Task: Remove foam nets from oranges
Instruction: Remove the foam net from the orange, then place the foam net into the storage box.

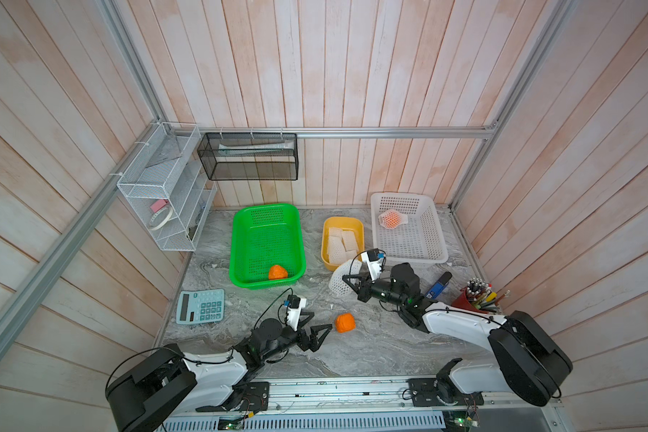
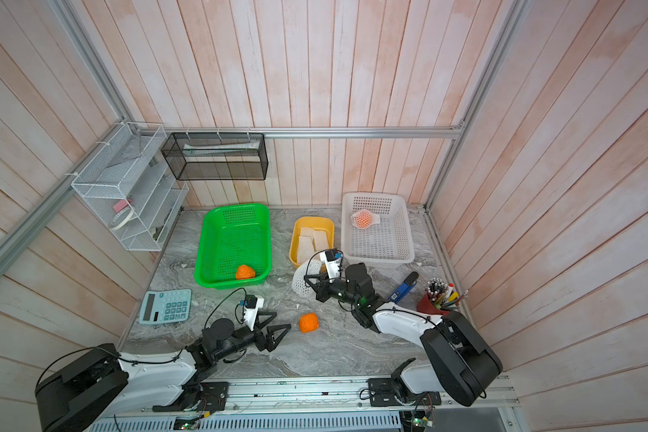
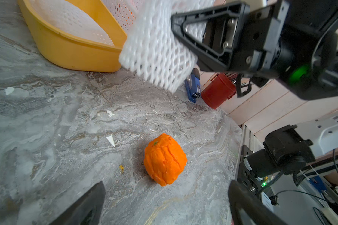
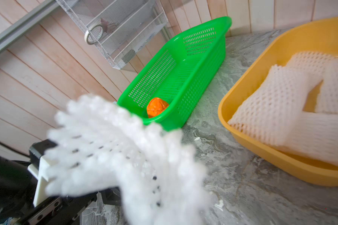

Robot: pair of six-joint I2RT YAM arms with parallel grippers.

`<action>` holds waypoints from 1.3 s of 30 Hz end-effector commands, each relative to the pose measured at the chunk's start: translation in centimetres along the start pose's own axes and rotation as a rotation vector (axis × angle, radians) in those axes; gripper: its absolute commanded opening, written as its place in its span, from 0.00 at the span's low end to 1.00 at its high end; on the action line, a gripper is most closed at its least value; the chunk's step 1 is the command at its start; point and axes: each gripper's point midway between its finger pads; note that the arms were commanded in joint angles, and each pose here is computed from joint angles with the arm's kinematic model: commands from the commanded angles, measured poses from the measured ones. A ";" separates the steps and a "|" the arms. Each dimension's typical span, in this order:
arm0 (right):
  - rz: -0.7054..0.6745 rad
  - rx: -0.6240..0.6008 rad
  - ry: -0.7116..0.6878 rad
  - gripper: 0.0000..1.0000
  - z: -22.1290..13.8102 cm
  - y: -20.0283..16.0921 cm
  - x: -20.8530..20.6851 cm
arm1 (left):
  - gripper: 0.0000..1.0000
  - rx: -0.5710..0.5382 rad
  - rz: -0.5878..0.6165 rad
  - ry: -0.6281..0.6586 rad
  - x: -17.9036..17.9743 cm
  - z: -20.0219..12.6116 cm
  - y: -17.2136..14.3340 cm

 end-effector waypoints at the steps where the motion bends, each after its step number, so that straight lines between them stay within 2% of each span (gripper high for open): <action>1: 0.059 0.109 -0.109 0.00 0.1 0.5 -3.0 | 1.00 -0.001 -0.004 0.036 0.4 -0.4 0.1; 4: 0.105 0.145 -0.142 0.00 0.7 1.8 -5.5 | 1.00 0.006 0.002 0.048 0.1 -0.5 0.5; 9: 0.198 0.217 -0.114 0.00 2.7 3.3 -9.0 | 1.00 0.024 0.020 0.089 0.1 -0.9 0.8; 13: 0.270 0.292 -0.087 0.00 4.5 3.4 -11.6 | 1.00 0.041 0.023 0.088 0.0 -1.2 0.5; 19: 0.299 0.369 -0.148 0.01 6.0 3.6 -15.5 | 1.00 0.043 0.021 0.087 -0.1 -1.5 0.5; 23: 0.308 0.472 -0.170 0.10 6.7 2.2 -17.1 | 1.00 0.047 0.016 0.087 -0.1 -1.6 0.4; 25: 0.315 0.479 -0.181 0.13 6.7 2.0 -17.8 | 1.00 0.043 0.011 0.087 -0.1 -1.7 0.4; 27: 0.309 0.458 -0.193 0.21 6.6 2.8 -18.3 | 1.00 0.040 0.008 0.086 -0.1 -1.7 0.5; 32: 0.281 0.349 -0.192 0.53 5.8 7.0 -18.8 | 1.00 0.043 -0.002 0.082 -0.2 -1.6 0.5; 34: 0.269 0.328 -0.198 0.63 5.4 8.2 -18.8 | 1.00 0.042 -0.005 0.081 -0.2 -1.6 0.5; 36: 0.266 0.321 -0.183 0.69 5.2 8.6 -18.5 | 1.00 0.039 -0.006 0.083 -0.2 -1.7 0.6; 39: 0.247 0.331 -0.198 0.73 4.7 8.7 -18.6 | 1.00 0.034 -0.008 0.080 -0.3 -1.7 0.7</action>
Point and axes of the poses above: each gripper's point midway between its finger pads, its own z axis out along the fingers, its own x axis along the line the jaws close on, y = z × x, and after that the axes turned 7 degrees about -z, right-handed
